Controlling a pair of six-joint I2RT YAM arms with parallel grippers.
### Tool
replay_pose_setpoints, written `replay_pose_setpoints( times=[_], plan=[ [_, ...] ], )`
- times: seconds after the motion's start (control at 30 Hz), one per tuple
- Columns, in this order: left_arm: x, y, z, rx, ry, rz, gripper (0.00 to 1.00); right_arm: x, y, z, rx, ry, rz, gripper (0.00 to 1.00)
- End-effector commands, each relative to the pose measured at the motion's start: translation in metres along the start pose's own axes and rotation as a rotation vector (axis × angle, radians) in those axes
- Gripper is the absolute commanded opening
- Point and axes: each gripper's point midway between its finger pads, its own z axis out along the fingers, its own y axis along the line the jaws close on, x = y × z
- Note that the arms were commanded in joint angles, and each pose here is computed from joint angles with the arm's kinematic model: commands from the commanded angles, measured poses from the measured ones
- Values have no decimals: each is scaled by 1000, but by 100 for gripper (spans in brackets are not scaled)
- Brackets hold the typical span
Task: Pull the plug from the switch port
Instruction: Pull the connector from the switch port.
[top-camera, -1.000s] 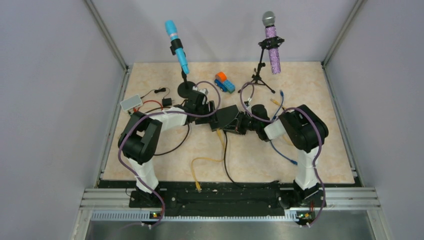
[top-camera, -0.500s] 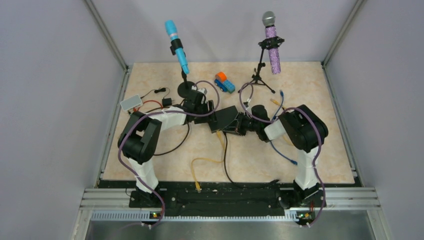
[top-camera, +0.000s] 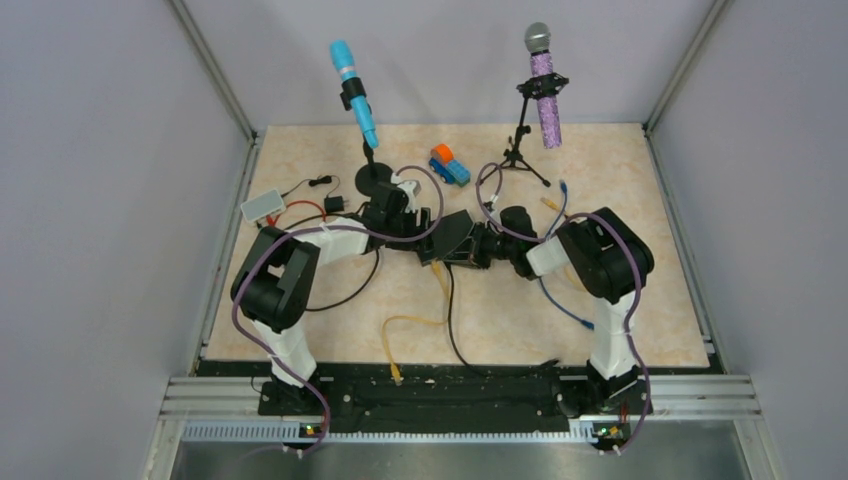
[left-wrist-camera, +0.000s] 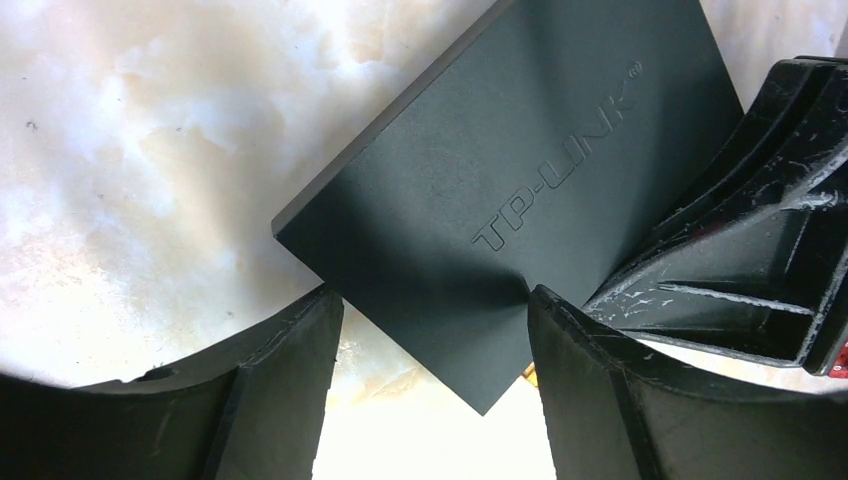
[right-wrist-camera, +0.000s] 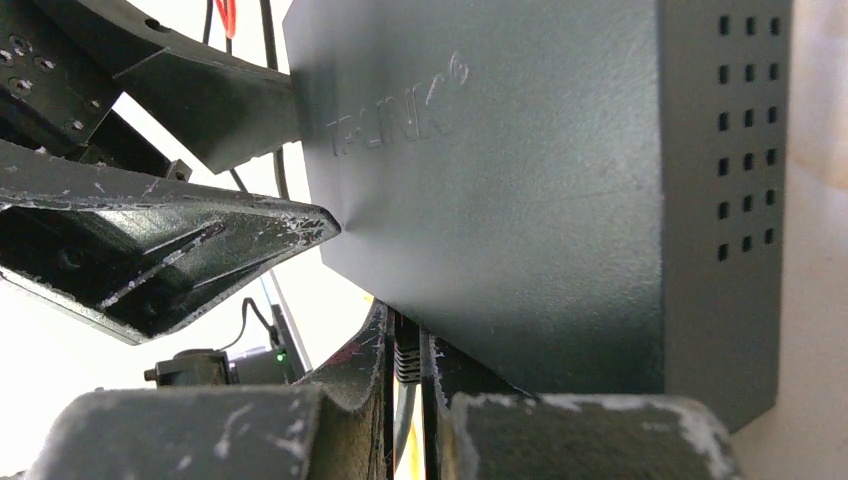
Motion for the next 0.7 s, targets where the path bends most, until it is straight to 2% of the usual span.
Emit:
replay_pose_setpoints(
  times=[0.0,0.2,0.4,0.5,0.67],
  plan=[
    [14,-20,0,105,29,-37,73,22,-36,7,108,63,89,0],
    [31,-5,14,12,64,-163,66,25,-38,5,115,71,91,0],
    [44,22,18,-114,111,-201,62,44,-43,-5,132,145,68,0],
    [47,27,20,-124,128,-220,61,47,-28,-10,43,143,22,0],
    [50,33,21,-141,141,-233,60,53,-12,-12,-80,159,61,0]
  ],
)
